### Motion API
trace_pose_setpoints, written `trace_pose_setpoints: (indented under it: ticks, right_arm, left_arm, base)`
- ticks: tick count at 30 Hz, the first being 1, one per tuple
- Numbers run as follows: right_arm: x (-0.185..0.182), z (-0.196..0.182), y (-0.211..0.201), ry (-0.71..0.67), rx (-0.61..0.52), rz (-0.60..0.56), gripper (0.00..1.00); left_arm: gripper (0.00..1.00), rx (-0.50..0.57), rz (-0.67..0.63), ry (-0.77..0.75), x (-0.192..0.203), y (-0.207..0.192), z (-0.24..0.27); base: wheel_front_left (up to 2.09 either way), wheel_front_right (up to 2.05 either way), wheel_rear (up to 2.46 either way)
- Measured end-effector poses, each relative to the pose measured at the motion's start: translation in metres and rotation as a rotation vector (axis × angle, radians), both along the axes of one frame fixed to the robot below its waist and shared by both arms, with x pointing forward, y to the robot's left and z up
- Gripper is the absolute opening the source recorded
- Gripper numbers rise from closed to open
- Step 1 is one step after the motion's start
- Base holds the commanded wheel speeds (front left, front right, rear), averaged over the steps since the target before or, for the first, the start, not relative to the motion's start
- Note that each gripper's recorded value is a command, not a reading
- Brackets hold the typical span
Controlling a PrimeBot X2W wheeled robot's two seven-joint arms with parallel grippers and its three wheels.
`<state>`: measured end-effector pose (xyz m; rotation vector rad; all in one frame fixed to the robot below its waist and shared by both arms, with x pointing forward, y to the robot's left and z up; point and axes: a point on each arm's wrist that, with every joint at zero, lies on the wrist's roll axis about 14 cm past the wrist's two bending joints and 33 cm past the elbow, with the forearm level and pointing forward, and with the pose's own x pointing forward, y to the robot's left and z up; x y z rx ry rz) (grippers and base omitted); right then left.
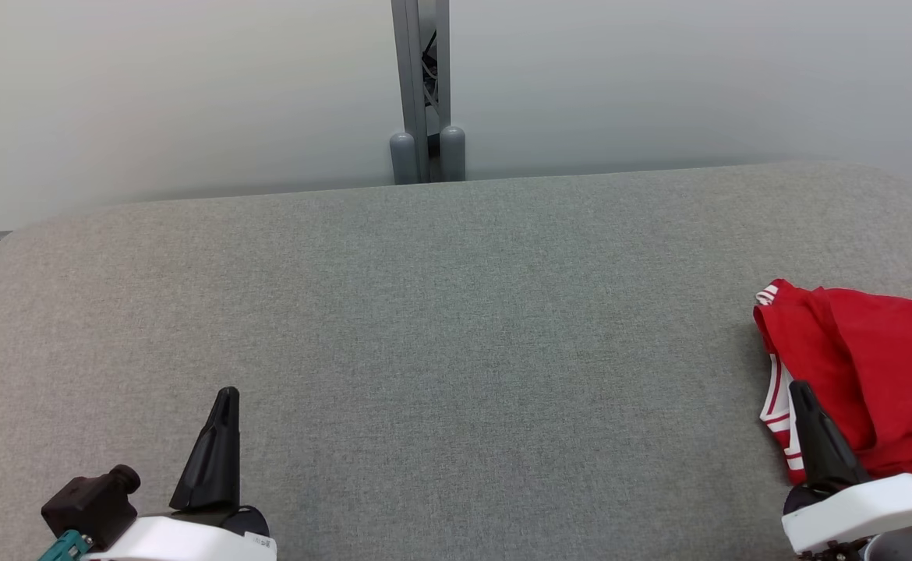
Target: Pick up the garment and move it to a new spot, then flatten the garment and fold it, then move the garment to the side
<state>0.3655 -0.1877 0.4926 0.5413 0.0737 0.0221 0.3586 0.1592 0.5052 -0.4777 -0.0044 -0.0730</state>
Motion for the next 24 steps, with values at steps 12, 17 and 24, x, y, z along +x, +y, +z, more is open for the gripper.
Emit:
trace_pose_setpoints:
  ticks: [12, 17, 24]
  right_arm:
    - [0.002, -0.008, -0.017, 0.064, 0.169, -0.035, 0.0]
    - [0.002, -0.011, -0.022, 0.084, 0.222, -0.043, 0.0]
    - [0.002, -0.014, -0.029, 0.107, 0.31, -0.056, 0.0]
  left_arm:
    - [0.0, -0.185, 0.012, 0.017, -0.004, -0.002, -0.002]
    - [0.0, -0.243, 0.017, 0.018, -0.004, -0.003, -0.002]
    - [0.0, -0.333, 0.023, 0.021, -0.005, -0.004, -0.002]
  base:
    - [0.0, 0.0, 0.0]
    - [0.0, 0.0, 0.0]
    - [0.0, 0.0, 0.0]
